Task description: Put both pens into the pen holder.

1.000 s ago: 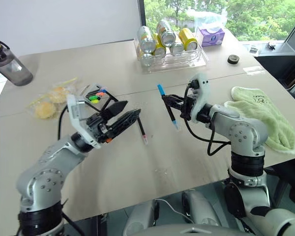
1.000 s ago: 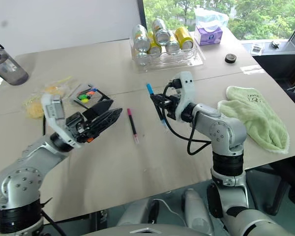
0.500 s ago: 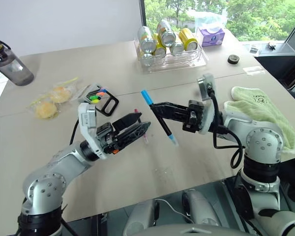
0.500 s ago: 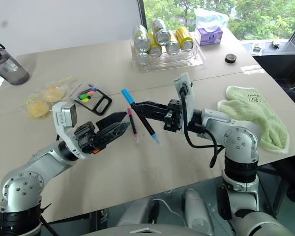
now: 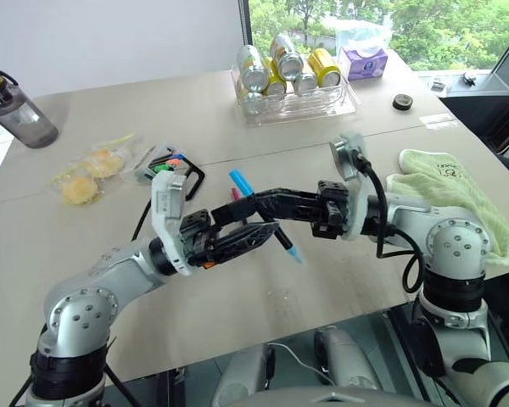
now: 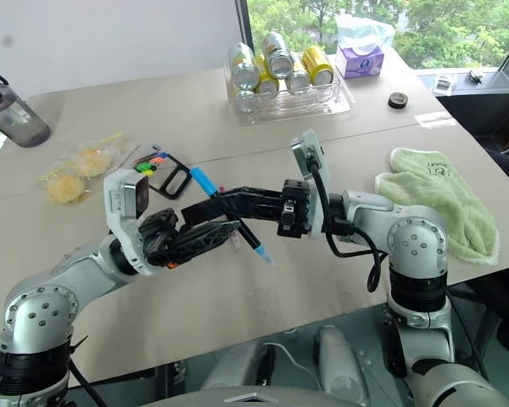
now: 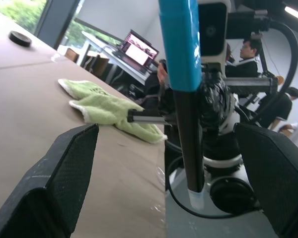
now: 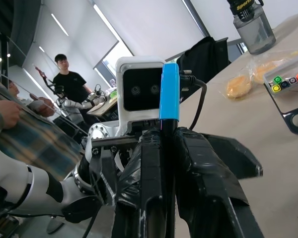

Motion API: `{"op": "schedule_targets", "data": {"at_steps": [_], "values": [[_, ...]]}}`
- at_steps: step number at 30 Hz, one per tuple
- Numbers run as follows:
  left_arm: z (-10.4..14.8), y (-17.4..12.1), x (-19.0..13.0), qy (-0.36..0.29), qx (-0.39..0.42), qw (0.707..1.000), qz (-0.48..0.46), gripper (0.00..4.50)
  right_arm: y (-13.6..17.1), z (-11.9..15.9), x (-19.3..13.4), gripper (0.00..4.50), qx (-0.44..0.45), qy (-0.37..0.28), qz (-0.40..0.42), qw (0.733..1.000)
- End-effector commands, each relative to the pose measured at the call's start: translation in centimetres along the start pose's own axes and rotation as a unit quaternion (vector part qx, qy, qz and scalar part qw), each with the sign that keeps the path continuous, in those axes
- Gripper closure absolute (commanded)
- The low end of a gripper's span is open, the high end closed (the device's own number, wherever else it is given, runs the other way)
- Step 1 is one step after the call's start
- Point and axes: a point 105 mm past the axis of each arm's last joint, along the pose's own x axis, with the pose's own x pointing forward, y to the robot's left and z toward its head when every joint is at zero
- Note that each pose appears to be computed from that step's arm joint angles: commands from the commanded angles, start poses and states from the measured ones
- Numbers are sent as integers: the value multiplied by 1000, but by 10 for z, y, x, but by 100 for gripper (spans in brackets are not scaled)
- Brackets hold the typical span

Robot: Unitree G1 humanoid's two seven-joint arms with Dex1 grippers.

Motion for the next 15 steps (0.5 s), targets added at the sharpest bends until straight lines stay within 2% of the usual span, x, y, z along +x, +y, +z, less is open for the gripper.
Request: {"op": "schedule_targets", "data": {"at_steps": [1, 5, 8, 15], "values": [[2, -11, 3, 3, 6, 1000, -26, 115, 10, 6, 2, 450, -14, -9, 21, 1000], [0, -13, 5, 5, -2, 999, -38, 317, 11, 7, 3, 450, -12, -11, 23, 1000], [0, -14, 6, 7, -5, 999, -43, 447, 12, 6, 3, 450, -10, -12, 24, 1000], [-1, -13, 5, 13, -3, 999, -40, 449, 14, 6, 5, 450, -5, -14, 30, 999]]}}
